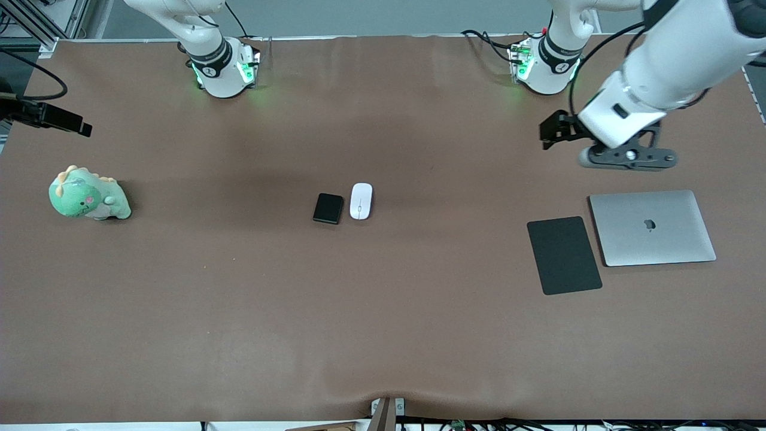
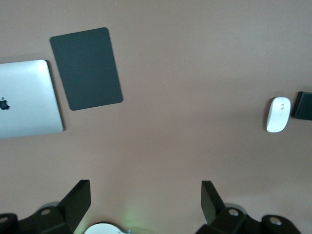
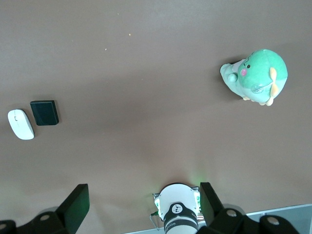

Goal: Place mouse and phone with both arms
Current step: 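Move the left gripper over the white mouse while the right gripper reaches out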

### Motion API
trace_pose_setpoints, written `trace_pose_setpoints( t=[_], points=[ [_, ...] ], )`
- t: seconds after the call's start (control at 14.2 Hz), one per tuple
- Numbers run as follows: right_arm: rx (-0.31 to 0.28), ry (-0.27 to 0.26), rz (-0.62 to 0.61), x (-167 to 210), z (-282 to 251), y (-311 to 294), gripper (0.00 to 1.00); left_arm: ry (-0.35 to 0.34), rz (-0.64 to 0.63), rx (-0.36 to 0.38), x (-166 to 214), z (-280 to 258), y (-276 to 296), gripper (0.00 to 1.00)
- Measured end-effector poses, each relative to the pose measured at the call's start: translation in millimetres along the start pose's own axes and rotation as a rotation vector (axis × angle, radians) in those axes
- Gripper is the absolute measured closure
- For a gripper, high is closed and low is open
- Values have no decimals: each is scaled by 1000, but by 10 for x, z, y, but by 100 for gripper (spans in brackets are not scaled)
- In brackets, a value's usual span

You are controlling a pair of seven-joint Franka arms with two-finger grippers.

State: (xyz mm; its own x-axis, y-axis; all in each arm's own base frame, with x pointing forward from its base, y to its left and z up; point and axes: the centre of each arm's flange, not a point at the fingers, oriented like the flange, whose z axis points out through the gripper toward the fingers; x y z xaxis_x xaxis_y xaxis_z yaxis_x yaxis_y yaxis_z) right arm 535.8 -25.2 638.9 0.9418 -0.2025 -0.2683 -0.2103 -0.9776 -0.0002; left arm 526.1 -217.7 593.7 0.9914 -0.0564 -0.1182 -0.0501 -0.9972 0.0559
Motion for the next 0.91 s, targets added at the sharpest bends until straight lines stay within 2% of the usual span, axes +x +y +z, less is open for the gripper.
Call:
trace_pose_setpoints(
  t=[0.42,0.77,0.91],
  points=[
    [-2,-16,-2,66,72,-19,0,13,-47,-36,-80,359,954,0],
    [-7,-63,-4,356,361,-57,0,24,-62,-65,-263,654,1683,0],
    [-10,-83,-12,441,468,-101,0,38,-64,-50,-330,883,2000,0]
  ],
)
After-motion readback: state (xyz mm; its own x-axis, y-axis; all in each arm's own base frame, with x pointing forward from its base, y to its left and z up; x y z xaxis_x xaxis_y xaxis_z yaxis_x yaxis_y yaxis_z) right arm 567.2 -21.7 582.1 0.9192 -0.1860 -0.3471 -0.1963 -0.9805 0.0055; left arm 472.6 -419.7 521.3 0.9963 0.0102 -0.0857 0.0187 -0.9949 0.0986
